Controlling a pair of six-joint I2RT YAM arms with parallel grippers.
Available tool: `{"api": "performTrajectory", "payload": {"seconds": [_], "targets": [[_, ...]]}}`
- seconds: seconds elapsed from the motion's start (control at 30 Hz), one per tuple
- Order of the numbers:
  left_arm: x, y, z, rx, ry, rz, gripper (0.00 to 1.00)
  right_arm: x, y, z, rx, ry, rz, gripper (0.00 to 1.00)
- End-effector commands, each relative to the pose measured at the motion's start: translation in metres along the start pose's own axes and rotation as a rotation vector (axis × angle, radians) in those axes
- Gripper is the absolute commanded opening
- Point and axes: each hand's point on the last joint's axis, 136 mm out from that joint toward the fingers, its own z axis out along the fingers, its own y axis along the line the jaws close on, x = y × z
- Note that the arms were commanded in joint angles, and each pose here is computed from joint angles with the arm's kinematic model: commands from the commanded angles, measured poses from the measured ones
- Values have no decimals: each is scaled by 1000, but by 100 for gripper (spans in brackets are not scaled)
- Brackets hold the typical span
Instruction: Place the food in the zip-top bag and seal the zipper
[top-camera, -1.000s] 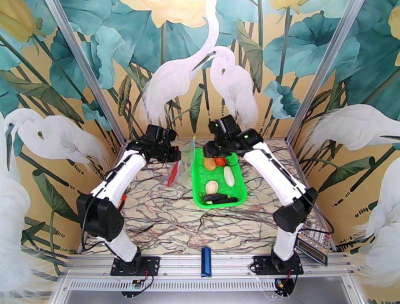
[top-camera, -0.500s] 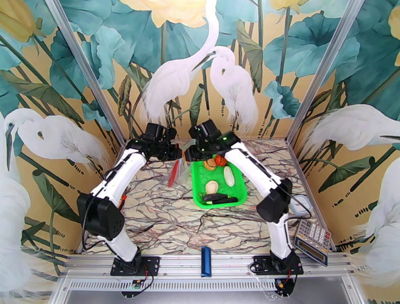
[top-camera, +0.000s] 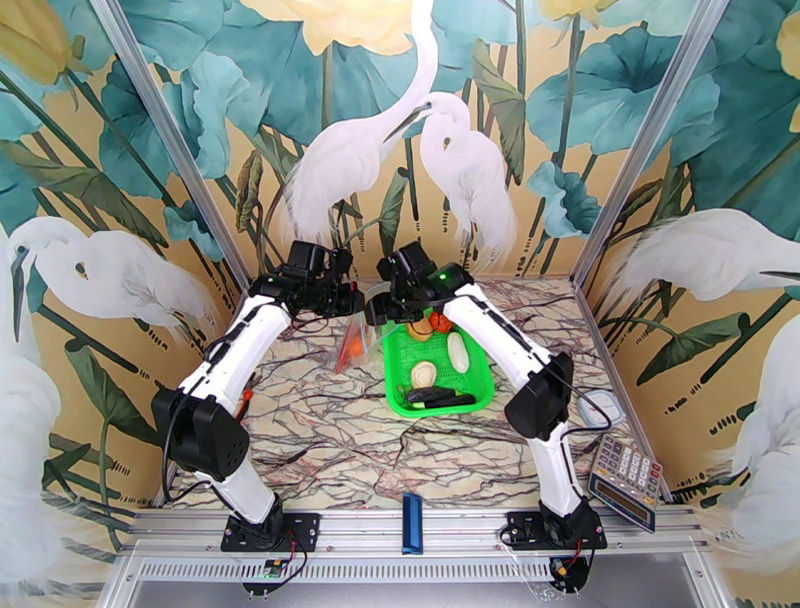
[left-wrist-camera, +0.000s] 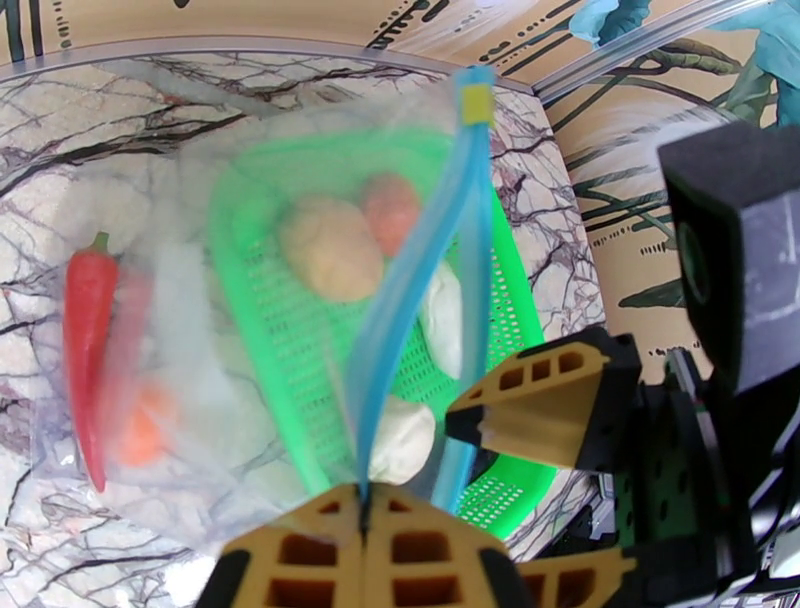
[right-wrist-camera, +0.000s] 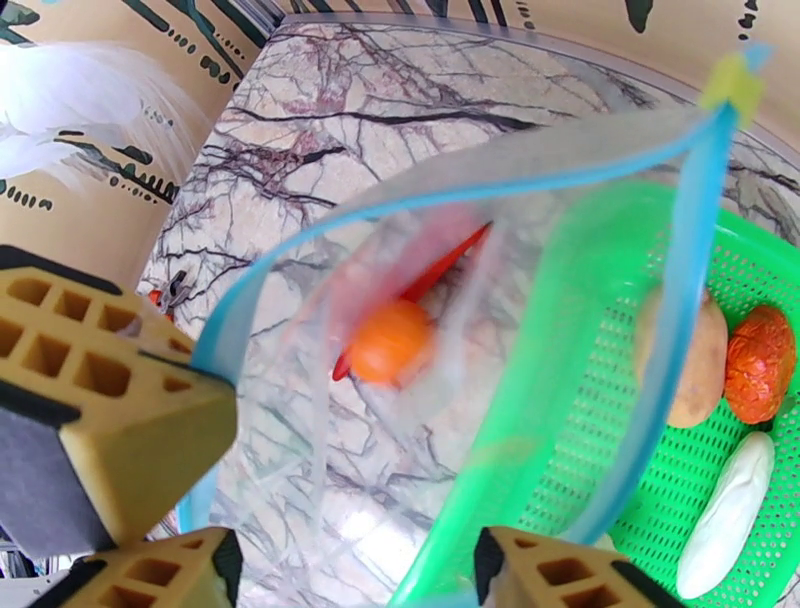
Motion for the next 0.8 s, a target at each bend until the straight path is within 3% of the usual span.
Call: {"api": "performTrajectory", "payload": {"seconds": [0.0, 0.27, 0.5, 0.77], "targets": [[-6, 0, -9, -17, -10, 5, 0, -11, -7, -23, 34, -50, 3, 68], [-1, 16, -26, -152, 23, 60, 0, 20, -55, -59, 106, -49, 93, 67], [4, 19, -23, -156, 47, 60, 0, 86, -93, -24, 190, 109, 232, 68], [8, 25, -12, -159, 59, 54, 0, 101, -115, 8, 237, 102, 352, 68]]}}
